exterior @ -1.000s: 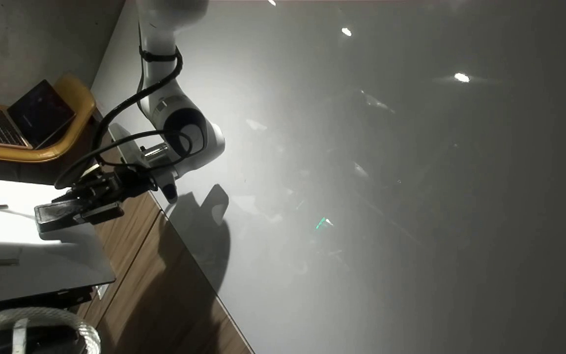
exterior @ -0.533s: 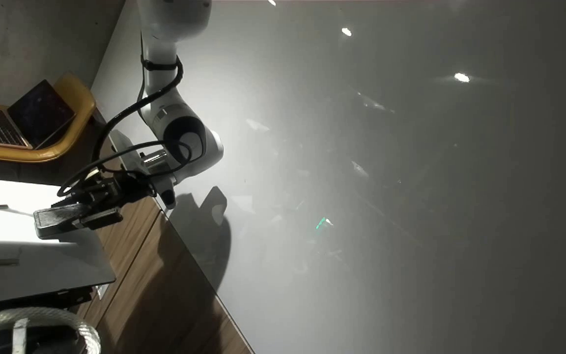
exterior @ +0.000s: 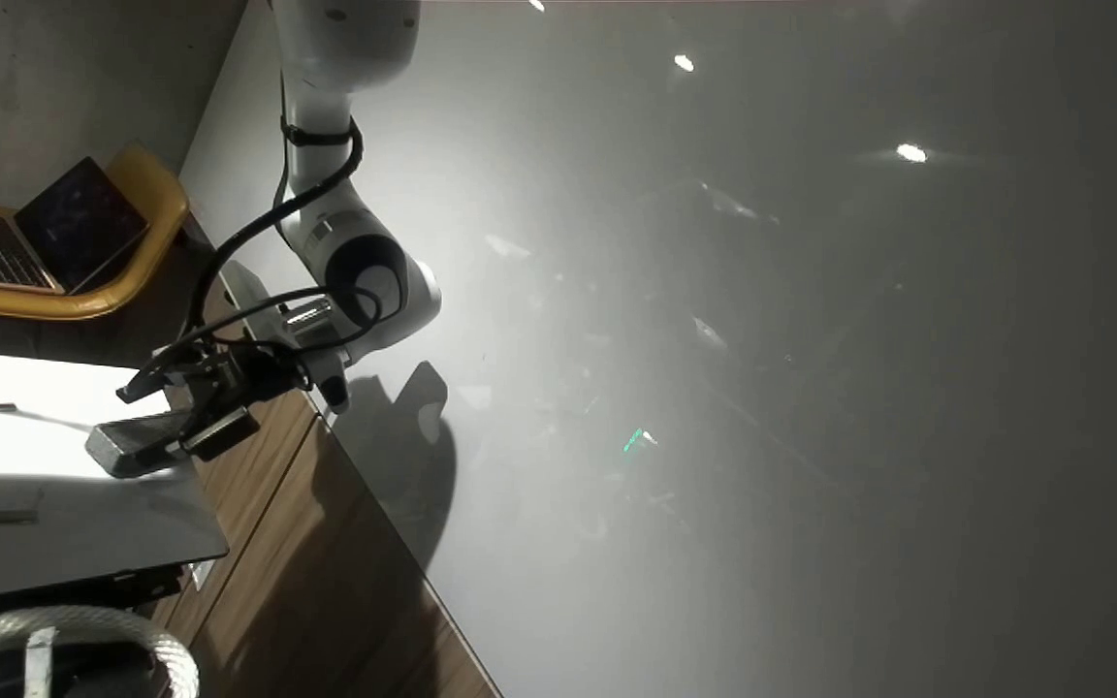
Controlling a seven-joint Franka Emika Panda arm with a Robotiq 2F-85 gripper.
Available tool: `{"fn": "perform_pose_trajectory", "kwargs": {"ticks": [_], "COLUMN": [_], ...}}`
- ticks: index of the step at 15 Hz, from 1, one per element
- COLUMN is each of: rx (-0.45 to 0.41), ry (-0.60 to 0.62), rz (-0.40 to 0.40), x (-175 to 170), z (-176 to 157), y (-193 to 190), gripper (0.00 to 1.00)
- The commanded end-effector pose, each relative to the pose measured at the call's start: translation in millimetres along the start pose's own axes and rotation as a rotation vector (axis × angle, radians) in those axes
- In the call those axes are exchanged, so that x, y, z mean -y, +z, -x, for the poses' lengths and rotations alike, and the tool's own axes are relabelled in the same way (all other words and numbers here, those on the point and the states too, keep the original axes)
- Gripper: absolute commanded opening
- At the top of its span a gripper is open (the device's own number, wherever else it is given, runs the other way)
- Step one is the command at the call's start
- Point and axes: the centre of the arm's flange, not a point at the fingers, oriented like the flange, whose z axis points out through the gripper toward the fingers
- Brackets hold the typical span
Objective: Use the eraser to erase the board
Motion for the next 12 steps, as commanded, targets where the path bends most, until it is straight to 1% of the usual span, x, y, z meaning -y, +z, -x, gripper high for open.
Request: {"fn": "perform_pose_trajectory", "kwargs": {"ticks": [1,4,6,9,12], "rx": [0.015,0.011,-0.02,-0.072,-0.083], "ry": [-0.012,-0.016,-0.034,-0.088,-0.116], "rz": [-0.025,-0.024,-0.015,0.022,0.036], "x": [5.5,8.1,12.7,26.4,40.8], "z": [-5.0,-5.2,-0.7,13.6,22.3], "y": [-4.2,-5.6,-9.3,-16.9,-20.7], "gripper": [1.0,1.0,1.0,1.0,1.0]}}
